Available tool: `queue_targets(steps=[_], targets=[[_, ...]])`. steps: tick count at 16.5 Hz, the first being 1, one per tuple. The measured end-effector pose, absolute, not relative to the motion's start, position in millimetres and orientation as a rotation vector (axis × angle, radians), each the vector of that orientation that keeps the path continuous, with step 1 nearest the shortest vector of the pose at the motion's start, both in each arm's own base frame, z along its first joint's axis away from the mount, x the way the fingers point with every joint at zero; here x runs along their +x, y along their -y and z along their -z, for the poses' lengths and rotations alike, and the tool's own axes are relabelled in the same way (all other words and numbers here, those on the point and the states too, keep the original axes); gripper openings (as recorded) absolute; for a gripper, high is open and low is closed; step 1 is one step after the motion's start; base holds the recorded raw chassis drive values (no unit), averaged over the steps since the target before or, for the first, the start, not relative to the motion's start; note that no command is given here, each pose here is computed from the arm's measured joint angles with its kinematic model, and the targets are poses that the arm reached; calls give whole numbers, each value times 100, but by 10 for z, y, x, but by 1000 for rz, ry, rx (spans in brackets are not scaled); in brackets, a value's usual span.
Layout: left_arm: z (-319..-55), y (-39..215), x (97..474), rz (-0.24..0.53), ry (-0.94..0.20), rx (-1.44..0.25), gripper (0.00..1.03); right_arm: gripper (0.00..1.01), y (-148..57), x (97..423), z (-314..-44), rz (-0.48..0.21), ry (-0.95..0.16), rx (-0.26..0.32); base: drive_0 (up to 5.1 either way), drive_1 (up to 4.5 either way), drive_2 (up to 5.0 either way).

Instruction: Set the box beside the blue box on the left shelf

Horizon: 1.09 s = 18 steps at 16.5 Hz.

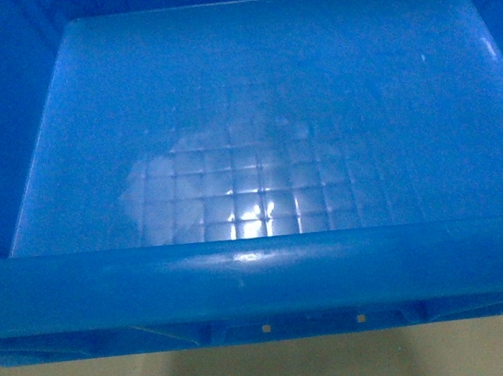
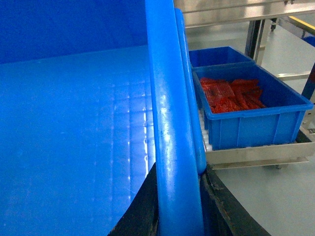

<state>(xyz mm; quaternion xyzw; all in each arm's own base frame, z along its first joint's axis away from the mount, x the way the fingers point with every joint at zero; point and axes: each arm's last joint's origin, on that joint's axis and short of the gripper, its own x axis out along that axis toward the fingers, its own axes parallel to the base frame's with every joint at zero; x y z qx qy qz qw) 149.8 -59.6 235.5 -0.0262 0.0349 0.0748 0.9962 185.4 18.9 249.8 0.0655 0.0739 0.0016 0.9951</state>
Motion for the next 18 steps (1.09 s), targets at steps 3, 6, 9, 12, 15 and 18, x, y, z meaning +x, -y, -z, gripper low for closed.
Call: queue_targets(steps=[3,6,9,12,15,18], targets=[[-2355,596,1498,-149,-70,-53,10,15,-189,1854,-2498,-3,-148,131,0,0,0],[-2355,596,1498,-149,-70,-53,10,15,-189,1853,-2499,-3,-147,131,0,0,0],[-2354,596,1498,-149,-70,-52,10,15,-189,1853,-2498,-3,-148,131,0,0,0],[-2355,596,1498,-149,-70,-53,10,15,-189,1852,-2499,-3,-147,131,0,0,0],[-2341,597,1498,-148,-79,-50,10,15,-189,1850,-2482,-2,-158,130,0,0,0],[-2348,597,1499,-148,-73,-53,10,15,-189,1851,-2490,-3,-149,131,0,0,0]])
